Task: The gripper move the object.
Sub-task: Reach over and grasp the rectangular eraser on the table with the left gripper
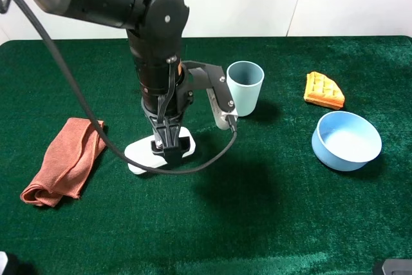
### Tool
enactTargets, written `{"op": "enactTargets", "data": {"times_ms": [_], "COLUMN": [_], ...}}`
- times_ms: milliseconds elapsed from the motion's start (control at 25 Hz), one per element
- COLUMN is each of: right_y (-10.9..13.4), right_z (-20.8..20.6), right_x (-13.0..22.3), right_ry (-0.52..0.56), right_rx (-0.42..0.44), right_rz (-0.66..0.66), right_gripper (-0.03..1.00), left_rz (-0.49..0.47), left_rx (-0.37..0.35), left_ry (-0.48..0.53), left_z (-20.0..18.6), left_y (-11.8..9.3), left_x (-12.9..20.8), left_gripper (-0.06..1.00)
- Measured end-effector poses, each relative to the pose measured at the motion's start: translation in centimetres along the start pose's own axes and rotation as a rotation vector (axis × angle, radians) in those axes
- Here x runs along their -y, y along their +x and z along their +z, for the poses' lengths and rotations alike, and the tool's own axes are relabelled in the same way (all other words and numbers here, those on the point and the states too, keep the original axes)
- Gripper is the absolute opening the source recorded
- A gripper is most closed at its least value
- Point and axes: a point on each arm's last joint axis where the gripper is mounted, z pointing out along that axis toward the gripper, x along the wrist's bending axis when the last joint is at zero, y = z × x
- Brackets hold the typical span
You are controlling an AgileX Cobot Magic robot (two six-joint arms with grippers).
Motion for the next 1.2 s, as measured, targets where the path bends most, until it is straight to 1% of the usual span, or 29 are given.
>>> {"op": "enactTargets", "data": {"times_ms": [320,680,960,1200], "right_y": [0.0,0.0,0.0,0.0], "right_z": [0.0,0.0,0.0,0.0], "right_x": [0.0,0.0,0.0,0.0], "right_ry": [0.0,0.0,0.0,0.0], "right_rx": [0.0,0.0,0.0,0.0], "right_rz": [0.0,0.0,0.0,0.0], "right_gripper": [0.66,0.66,0.66,0.66], "left_rz": [-0.015,-0.058,-0.072,-0.076], "left_rx": [0.005,-0.023,0.001,0.007], "left_ry": [0.012,-0.002,0.046,0.057], "left_z": [2.4,3.4,5.5,6.1], "left_y": [-0.7,-0.8,-0.8,-0.8], "left_x": [1.4,1.9,1.9,2.0], "left_gripper": [0.99,0.99,0.99,0.99]}}
